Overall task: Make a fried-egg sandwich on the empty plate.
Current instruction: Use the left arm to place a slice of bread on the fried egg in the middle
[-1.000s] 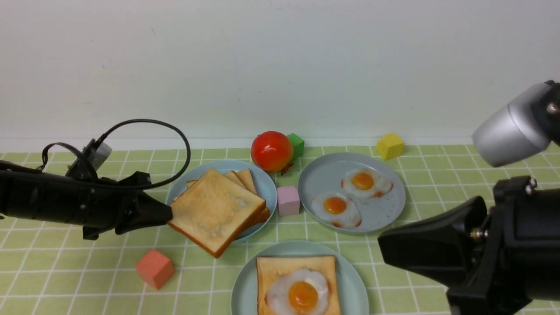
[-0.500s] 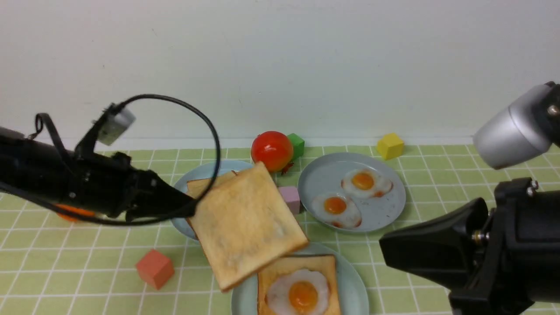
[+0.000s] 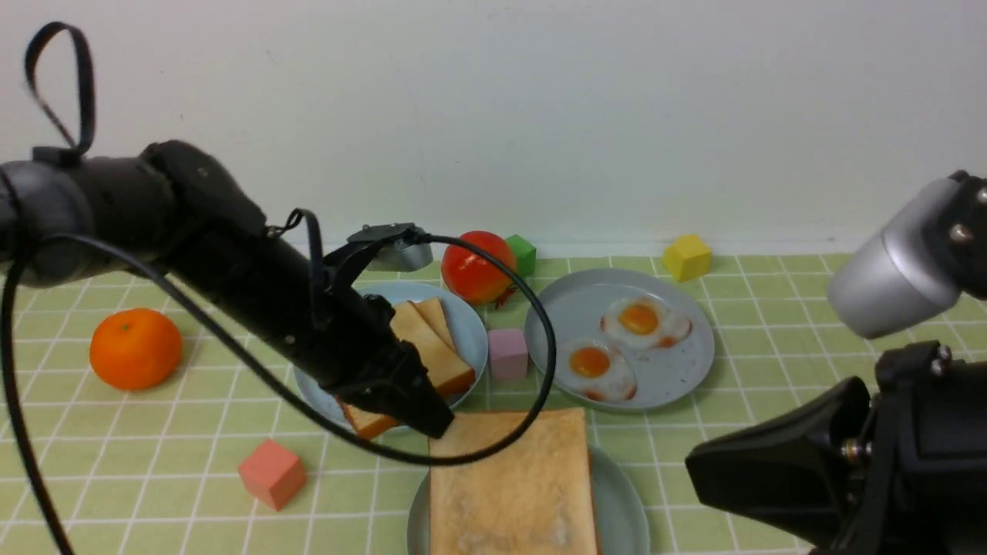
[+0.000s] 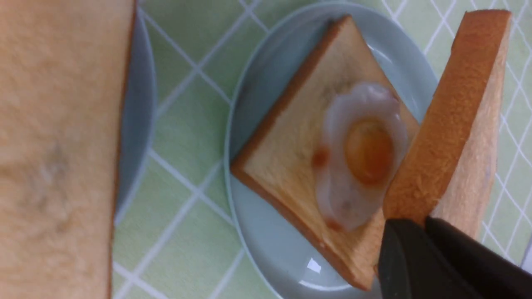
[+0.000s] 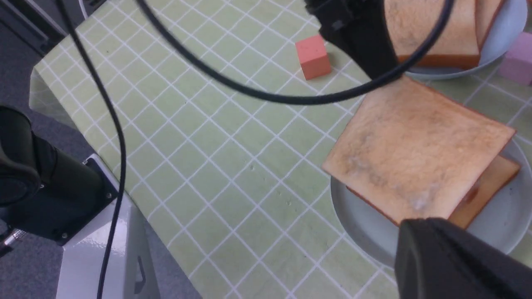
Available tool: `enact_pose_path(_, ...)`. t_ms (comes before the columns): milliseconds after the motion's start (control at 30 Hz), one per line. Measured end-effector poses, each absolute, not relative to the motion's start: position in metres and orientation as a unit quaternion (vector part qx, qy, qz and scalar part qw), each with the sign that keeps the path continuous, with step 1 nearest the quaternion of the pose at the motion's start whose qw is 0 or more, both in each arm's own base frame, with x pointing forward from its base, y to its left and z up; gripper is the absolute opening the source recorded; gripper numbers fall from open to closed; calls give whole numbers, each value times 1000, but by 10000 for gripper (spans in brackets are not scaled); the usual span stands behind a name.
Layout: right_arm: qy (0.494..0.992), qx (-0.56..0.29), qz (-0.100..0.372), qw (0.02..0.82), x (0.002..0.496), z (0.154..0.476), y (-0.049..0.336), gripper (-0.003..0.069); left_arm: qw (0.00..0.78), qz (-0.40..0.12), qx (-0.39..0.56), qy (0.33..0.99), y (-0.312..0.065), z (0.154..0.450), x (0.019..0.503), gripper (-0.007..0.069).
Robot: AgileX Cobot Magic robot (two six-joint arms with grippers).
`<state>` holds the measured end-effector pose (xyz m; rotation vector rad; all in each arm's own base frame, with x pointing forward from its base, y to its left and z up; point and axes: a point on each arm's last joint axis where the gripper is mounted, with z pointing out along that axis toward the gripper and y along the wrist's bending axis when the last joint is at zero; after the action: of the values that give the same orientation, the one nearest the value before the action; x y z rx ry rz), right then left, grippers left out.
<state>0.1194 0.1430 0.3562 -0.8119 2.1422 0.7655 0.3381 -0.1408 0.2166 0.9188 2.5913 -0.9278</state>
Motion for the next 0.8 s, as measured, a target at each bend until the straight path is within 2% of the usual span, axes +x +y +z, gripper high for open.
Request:
enact_pose_path(133,832,-318,294,346,118,355,143,23,94,-325,307,889,-146,208,357,0)
enact_pose_path(600,835,-321,292,338,117,354,142,45,70,-325,289,898,-147,188,363,15)
enact_pose_path(800,835,-321,292,338,117,354,142,59,76,-321,266,906,-147,188,366,110)
